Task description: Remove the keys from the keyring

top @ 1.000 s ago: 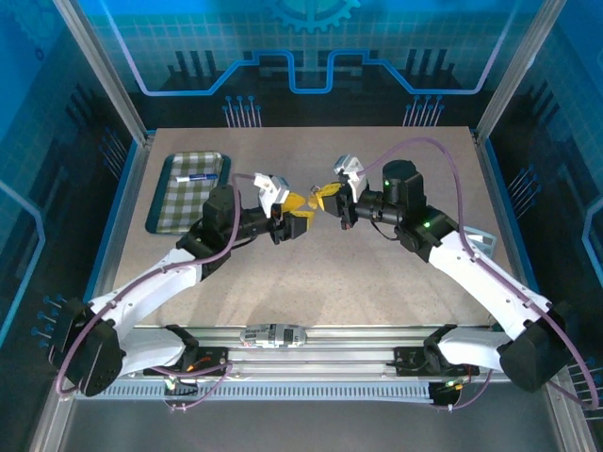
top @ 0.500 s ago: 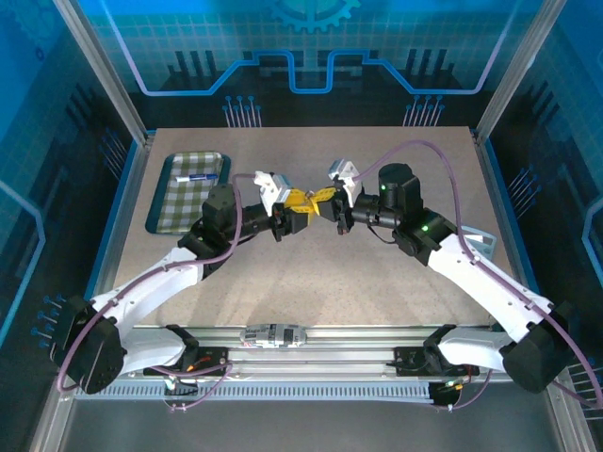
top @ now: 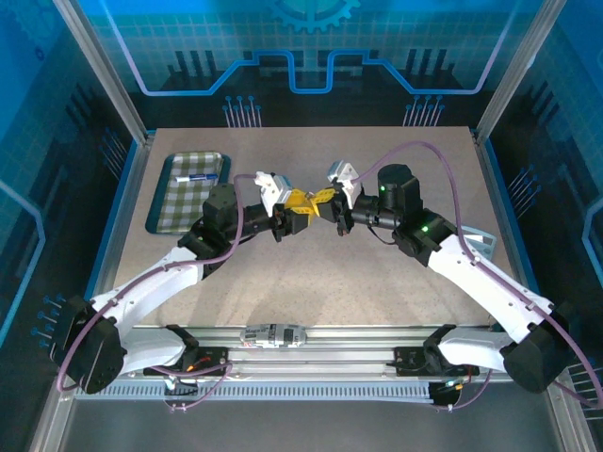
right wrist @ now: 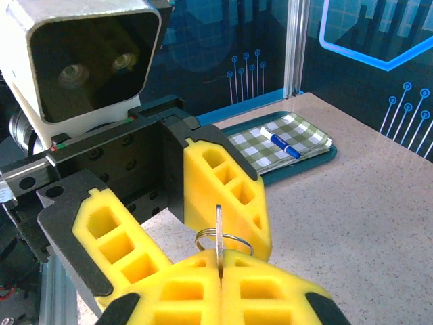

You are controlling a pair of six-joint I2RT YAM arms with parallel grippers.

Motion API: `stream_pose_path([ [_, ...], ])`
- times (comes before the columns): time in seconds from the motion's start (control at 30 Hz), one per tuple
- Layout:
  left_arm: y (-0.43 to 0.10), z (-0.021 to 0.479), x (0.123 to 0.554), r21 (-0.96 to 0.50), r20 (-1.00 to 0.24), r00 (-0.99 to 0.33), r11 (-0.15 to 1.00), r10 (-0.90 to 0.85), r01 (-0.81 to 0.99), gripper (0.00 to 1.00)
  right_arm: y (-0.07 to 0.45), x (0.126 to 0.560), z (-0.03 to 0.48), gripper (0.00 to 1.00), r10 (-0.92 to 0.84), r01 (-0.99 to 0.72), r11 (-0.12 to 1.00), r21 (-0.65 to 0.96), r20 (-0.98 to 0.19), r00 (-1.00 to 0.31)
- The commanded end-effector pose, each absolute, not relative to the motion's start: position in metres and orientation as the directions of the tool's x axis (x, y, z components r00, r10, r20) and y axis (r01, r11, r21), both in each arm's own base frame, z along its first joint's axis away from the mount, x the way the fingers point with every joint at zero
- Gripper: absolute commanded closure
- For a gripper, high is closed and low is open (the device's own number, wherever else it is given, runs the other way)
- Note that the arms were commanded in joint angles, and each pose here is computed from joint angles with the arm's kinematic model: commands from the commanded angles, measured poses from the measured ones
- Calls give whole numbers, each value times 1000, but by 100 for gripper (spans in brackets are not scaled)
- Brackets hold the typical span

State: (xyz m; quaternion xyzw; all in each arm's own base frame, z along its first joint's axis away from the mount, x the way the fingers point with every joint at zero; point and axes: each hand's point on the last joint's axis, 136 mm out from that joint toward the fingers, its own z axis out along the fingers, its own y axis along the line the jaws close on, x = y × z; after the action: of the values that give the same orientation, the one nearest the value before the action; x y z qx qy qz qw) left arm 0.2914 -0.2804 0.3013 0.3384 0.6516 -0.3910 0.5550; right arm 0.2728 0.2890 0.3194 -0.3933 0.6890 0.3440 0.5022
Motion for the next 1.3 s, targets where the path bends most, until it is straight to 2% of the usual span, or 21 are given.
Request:
stream_pose_path([
  [0.0, -278, 342, 286, -54, -998, -34, 465, -51, 884, 59, 297, 257, 313, 100, -233, -910, 404, 92, -952, -199],
  [0.23, -275, 346, 283, -41, -998, -15, 470, -59, 882, 67, 298, 259, 312, 100, -237, -906, 412, 91, -950, -203],
  [0.33, -274, 348, 283, -45, -998, -17, 474, -64, 879, 56, 297, 262, 310, 100, -243, -900, 424, 98, -945, -217],
  [0.4, -273, 349, 283, -42, -998, -12, 482, -66, 875, 55, 297, 263, 310, 100, -244, -897, 432, 98, -944, -221],
  [0.6, -267, 351, 285, -32, -997, 9, 518, -76, 855, 59, 298, 261, 312, 100, -243, -903, 420, 97, -946, -214],
  [0.8, -265, 357, 283, -27, -996, 24, 518, -91, 855, 58, 295, 267, 309, 100, -247, -883, 458, 99, -940, -234],
  [0.9, -261, 356, 284, -29, -995, 29, 539, -98, 842, 47, 288, 277, 308, 100, -225, -854, 507, 118, -938, -264],
  [0.93, -258, 356, 285, -31, -995, 30, 555, -100, 831, 40, 286, 277, 311, 100, -217, -854, 505, 123, -940, -264],
  [1.17, -254, 352, 286, -11, -995, 50, 577, -89, 816, 40, 287, 271, 314, 100, -224, -870, 478, 126, -940, -259],
  [1.27, -259, 353, 281, -3, -994, 55, 543, -92, 840, 45, 287, 271, 312, 100, -227, -868, 479, 129, -937, -265],
])
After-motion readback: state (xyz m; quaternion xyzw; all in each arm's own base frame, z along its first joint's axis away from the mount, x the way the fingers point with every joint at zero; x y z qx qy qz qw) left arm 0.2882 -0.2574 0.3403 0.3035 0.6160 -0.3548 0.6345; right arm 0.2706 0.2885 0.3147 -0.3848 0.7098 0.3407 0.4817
